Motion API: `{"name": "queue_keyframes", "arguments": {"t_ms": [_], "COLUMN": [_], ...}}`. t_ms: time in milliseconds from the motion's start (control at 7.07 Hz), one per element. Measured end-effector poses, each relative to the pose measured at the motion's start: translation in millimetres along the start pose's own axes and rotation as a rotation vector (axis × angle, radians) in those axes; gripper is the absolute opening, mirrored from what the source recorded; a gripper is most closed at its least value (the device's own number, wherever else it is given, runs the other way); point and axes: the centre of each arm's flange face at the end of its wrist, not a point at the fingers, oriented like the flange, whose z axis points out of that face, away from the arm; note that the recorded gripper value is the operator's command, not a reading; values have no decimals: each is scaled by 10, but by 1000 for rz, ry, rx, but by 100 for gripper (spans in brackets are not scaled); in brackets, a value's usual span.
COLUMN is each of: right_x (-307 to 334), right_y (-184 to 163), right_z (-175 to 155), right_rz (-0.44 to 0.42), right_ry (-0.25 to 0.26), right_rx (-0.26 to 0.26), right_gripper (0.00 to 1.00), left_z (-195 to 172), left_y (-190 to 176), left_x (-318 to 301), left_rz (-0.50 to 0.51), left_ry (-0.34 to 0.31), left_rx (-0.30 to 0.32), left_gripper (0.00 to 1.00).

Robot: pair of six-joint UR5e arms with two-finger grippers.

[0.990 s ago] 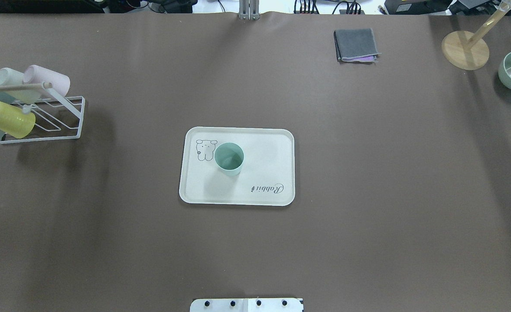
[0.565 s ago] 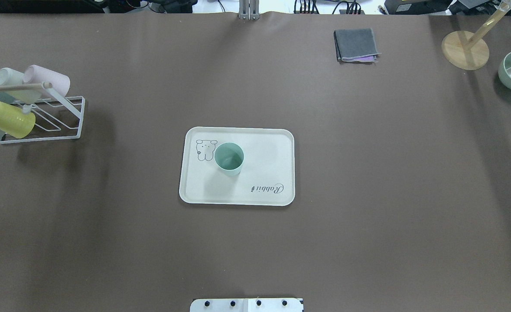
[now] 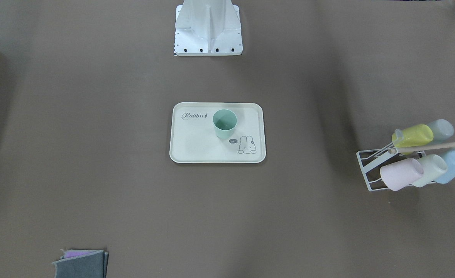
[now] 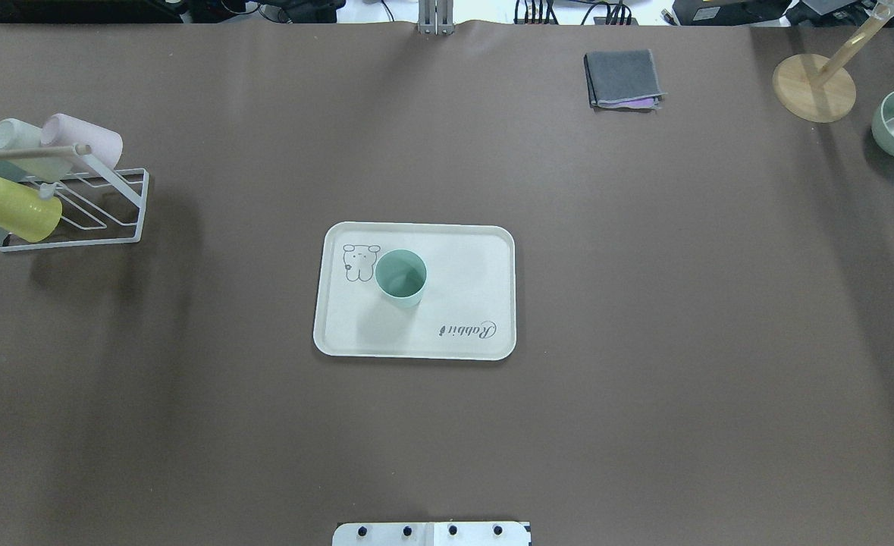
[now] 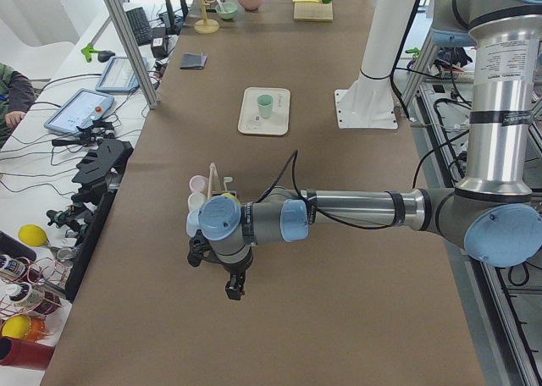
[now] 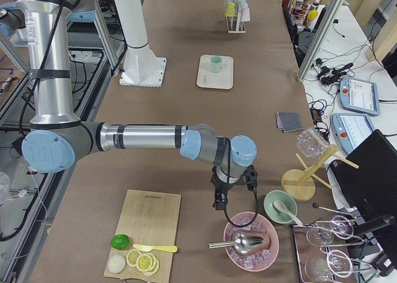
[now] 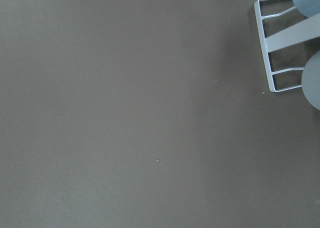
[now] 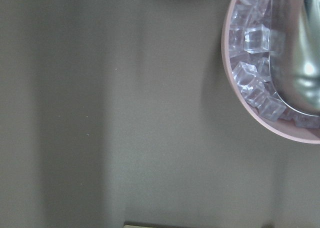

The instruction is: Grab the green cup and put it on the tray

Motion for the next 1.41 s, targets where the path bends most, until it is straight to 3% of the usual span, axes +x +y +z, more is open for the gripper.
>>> {"name": "queue_keyframes", "arguments": {"t_ms": [1414], "right_x": [-16], "right_y": [-31], "right_z": [-20], "right_rz": [-4], "right_ry": [1], "right_rx": [3], "right_gripper": [100], "left_z": [-18], "left_y": [-12], "left_x": [16], "left_rz": [2], "left_ry": [-2], "left_rx": [3], "left_gripper": [98]}}
